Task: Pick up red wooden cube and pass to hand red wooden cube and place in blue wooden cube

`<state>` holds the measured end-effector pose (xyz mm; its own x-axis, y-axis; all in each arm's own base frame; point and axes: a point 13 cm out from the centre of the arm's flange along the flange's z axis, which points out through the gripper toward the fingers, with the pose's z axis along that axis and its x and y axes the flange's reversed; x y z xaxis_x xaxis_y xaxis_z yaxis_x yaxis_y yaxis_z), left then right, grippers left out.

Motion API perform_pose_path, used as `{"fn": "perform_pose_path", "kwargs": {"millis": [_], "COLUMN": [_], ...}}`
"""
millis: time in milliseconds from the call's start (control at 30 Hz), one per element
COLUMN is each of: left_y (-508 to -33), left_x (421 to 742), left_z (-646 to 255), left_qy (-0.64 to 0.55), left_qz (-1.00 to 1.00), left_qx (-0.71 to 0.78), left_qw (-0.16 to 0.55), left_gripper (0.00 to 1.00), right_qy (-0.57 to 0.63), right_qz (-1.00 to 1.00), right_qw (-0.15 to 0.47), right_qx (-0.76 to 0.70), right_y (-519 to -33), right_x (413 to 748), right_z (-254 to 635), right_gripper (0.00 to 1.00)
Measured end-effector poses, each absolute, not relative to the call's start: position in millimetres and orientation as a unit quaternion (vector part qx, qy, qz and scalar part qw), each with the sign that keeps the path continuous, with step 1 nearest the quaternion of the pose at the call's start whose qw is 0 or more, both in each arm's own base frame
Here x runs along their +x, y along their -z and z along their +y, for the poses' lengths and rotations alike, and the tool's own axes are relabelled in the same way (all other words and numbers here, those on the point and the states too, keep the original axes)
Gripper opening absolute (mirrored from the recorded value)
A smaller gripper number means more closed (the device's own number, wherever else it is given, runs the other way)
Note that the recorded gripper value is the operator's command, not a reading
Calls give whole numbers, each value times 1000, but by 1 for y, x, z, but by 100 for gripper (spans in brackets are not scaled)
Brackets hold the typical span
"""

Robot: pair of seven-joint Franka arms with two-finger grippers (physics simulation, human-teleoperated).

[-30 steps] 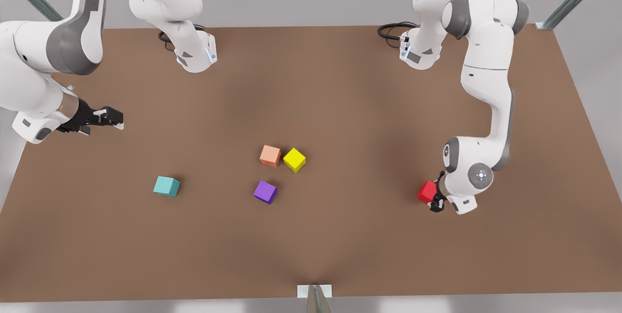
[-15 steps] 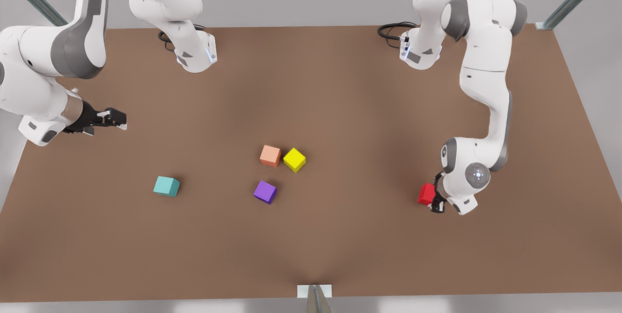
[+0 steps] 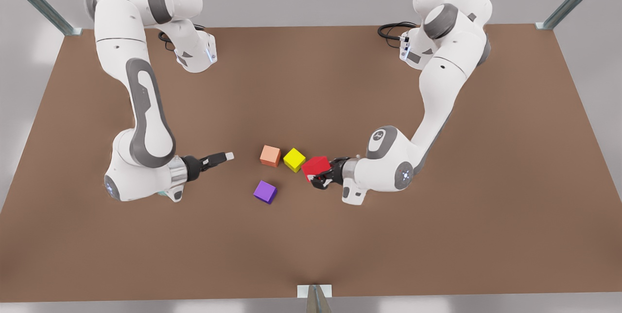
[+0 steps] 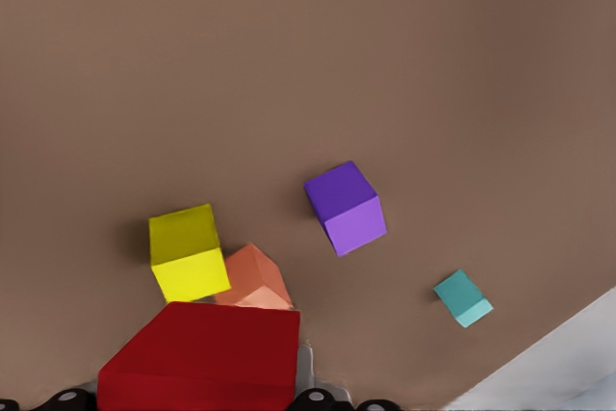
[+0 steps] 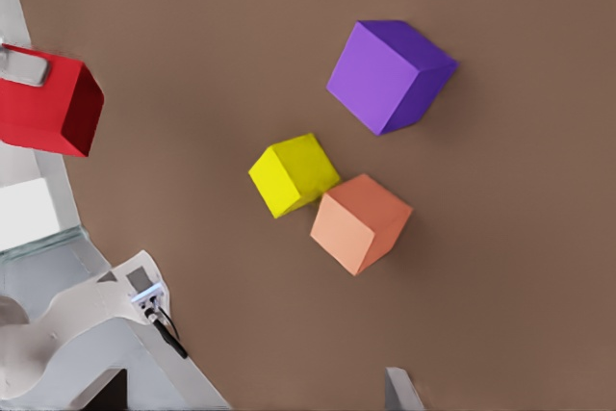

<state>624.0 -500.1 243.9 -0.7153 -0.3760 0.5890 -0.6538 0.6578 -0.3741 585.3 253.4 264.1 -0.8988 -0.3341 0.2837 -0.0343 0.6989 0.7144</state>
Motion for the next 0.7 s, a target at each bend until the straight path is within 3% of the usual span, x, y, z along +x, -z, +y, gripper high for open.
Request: {"fn": "perform_pose_path", "kwargs": {"millis": [233,467,700], "left_y": [-280,-289,-289], "left_x": [620,661,678], "left_z": [-592,-571,-554], "left_qy": [-447,-507,-583], "left_qz": [-858,-851,-804], "left_qx": [161,88,67], "left_qw": [194,104,92], "left_gripper": [59,59,59], "right_qy": [470,500,524], "right_qz": [-855,-790,-715], "right_qw": [62,-101,-218], "right_qx": [211,340,409], "right_y": [-262,-267,-265], "right_x": [607,632,644], "right_z": [325,329,341], "right_gripper": [100,100,100]}}
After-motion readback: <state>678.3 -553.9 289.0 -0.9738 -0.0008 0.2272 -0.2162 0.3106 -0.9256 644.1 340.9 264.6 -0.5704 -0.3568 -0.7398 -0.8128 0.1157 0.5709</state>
